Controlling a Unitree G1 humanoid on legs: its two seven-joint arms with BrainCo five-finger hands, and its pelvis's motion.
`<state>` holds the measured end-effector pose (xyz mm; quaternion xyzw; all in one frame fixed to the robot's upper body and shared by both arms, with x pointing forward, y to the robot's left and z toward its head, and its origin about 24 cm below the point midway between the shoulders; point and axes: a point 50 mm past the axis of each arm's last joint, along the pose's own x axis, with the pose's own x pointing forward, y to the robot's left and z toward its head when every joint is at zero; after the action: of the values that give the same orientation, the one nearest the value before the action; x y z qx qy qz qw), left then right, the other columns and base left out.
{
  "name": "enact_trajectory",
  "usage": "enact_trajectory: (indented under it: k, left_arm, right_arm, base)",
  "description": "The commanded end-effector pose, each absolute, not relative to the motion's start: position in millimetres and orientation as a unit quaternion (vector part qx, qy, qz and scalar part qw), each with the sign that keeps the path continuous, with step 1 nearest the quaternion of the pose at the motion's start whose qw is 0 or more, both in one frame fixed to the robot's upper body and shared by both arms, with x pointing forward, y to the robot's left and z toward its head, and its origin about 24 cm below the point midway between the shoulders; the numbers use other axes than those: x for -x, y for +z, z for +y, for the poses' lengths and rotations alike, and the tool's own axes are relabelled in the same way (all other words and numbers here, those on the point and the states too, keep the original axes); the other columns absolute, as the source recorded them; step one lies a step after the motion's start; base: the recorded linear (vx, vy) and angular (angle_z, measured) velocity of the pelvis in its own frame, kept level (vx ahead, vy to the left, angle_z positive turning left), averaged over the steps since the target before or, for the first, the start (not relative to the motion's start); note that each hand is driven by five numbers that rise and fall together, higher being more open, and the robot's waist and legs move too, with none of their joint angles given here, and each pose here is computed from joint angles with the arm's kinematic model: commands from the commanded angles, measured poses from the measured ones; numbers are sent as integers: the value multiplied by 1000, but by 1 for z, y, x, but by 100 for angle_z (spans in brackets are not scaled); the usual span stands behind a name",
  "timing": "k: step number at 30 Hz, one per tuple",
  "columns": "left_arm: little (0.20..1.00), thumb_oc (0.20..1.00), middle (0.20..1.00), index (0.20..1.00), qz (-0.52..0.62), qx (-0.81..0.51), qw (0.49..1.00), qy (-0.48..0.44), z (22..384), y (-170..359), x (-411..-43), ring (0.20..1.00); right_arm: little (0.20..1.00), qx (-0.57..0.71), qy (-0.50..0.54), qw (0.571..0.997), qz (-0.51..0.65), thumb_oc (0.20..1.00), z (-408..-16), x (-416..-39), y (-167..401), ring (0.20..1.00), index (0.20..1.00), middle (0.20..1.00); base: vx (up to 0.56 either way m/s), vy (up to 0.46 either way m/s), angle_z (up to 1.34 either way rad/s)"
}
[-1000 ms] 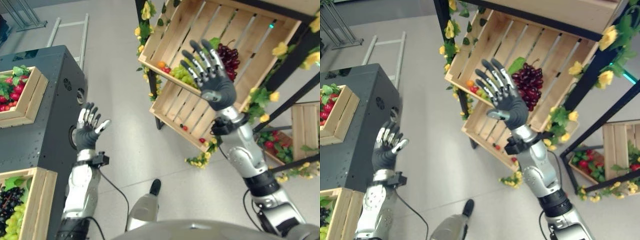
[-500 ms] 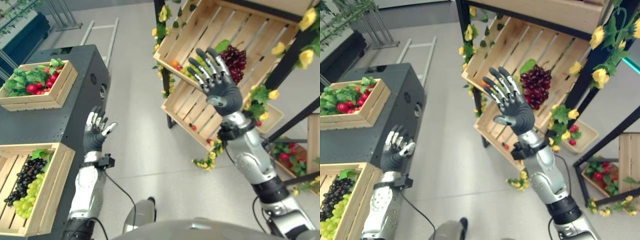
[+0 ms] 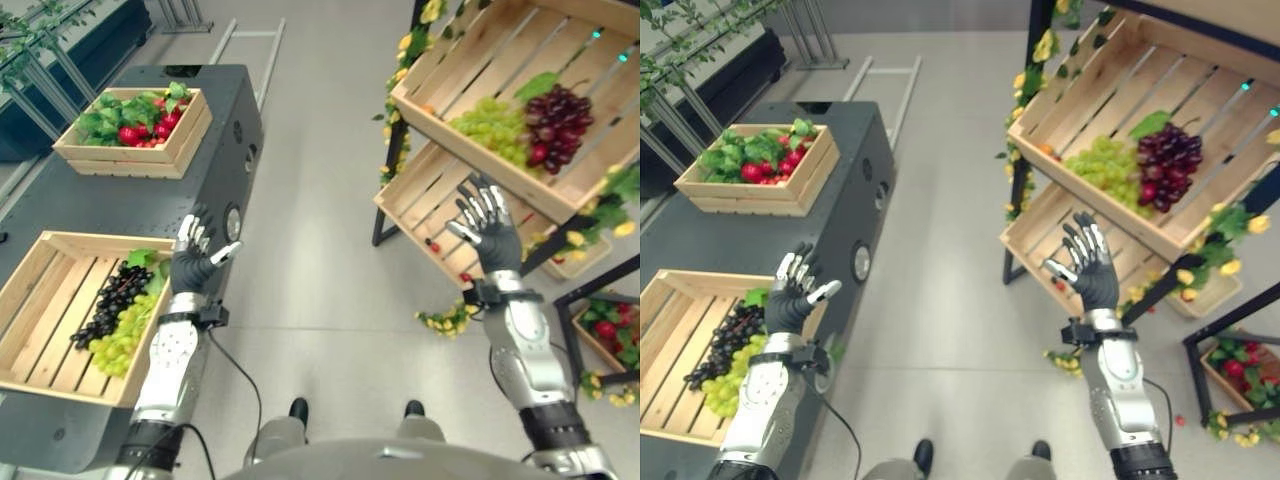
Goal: Pick up the fruits from the basket on one side to the basket on the other side
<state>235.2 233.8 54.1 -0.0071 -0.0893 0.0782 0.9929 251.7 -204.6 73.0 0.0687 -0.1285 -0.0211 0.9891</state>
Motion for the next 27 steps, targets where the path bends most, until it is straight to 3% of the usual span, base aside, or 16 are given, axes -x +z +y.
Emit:
enact_trajectory:
  k: [1,8,16,21,22,27]
  left_arm:
    - [1000,1000,1000,1000,-133,-41,987,80,241,70,-234,1000]
    - [1000,1000,1000,1000,-72,-43,990,110,254,44,-220,1000]
    - [1000,1000,1000,1000,133,-67,983,109,256,-44,-193,1000]
    - [1000,1000,1000,1000,252,-106,958,88,251,-88,-167,1000]
    - [1000,1000,1000,1000,316,-118,937,89,249,-109,-149,1000]
    - [1000,1000,1000,1000,413,-116,898,95,244,-137,-120,1000]
  right_arm:
    - [1000,-34,-12,978,-204,1000,-206,-261,105,1000,1000,1000]
    - [1000,2,-1,991,-137,1000,-206,-264,76,1000,1000,1000]
    - [1000,63,-34,997,41,1000,-231,-250,3,1000,1000,1000]
    - [1000,125,-66,974,179,1000,-252,-219,-52,1000,1000,1000]
    - [1000,147,-68,957,242,1000,-254,-205,-75,1000,1000,1000]
    - [1000,168,-91,904,381,1000,-262,-164,-118,1000,1000,1000]
  base:
    - [-200,230,-4]
    - [-94,61,-34]
    - [-9,-74,-9]
    - [-11,-60,29]
    - [-19,-22,35]
    - [-25,75,12]
